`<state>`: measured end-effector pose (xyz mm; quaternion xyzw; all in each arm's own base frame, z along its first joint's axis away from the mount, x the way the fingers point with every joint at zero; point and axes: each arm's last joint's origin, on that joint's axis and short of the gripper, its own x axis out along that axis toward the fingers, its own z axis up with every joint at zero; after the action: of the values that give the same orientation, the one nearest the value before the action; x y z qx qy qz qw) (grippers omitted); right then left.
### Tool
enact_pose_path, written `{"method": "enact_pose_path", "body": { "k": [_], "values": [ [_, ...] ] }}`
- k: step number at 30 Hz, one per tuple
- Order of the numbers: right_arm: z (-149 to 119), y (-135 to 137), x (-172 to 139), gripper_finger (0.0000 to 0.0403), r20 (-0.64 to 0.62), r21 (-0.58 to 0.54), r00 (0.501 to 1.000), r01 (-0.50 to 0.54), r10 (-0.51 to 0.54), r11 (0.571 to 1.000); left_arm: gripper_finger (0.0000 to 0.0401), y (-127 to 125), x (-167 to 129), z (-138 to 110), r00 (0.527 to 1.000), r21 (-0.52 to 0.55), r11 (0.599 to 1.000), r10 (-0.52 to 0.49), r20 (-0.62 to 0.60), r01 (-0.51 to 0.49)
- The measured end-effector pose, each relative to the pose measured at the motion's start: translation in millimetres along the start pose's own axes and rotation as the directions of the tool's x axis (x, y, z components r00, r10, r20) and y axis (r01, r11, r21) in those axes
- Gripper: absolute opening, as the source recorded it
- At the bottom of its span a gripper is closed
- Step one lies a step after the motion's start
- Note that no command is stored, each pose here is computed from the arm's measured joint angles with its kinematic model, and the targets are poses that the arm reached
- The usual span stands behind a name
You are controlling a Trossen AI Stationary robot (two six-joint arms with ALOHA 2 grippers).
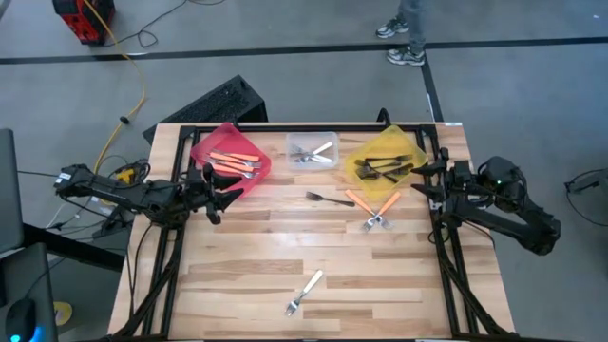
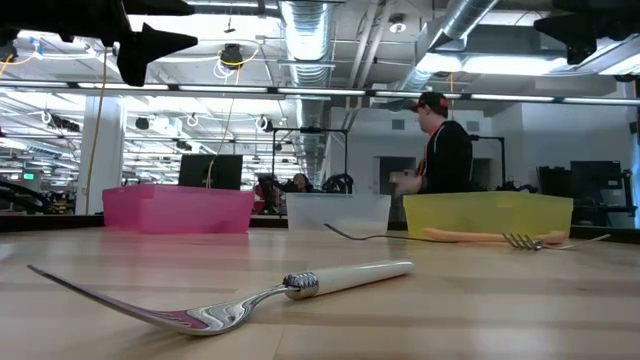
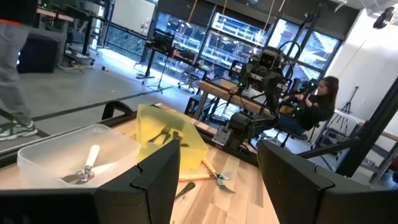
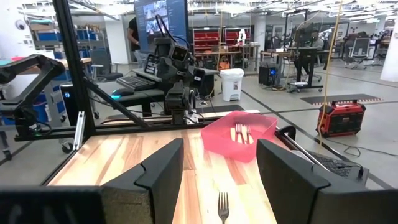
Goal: Sort silverware by color (type)
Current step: Put the black fork into the yellow bin
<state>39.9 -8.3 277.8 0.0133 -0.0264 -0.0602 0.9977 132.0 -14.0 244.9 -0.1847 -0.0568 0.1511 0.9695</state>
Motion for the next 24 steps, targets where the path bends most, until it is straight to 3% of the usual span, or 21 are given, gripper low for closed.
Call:
{"method": "enact_pose_path", "body": {
  "k": [18, 24],
  "values": [
    [0, 0, 0, 0.0226, -0.001, 0.000, 1.000, 0.001, -0.001, 1.000, 0.0200, -2, 13, -18, 0.994, -0.014, 0.999, 0.039, -0.099, -0.040],
    [0, 0, 0, 0.0226, -0.001, 0.000, 1.000, 0.001, -0.001, 1.000, 0.0200, -4, 16, -17, 0.996, -0.028, 0.999, 0.027, -0.079, -0.029]
  ]
}}
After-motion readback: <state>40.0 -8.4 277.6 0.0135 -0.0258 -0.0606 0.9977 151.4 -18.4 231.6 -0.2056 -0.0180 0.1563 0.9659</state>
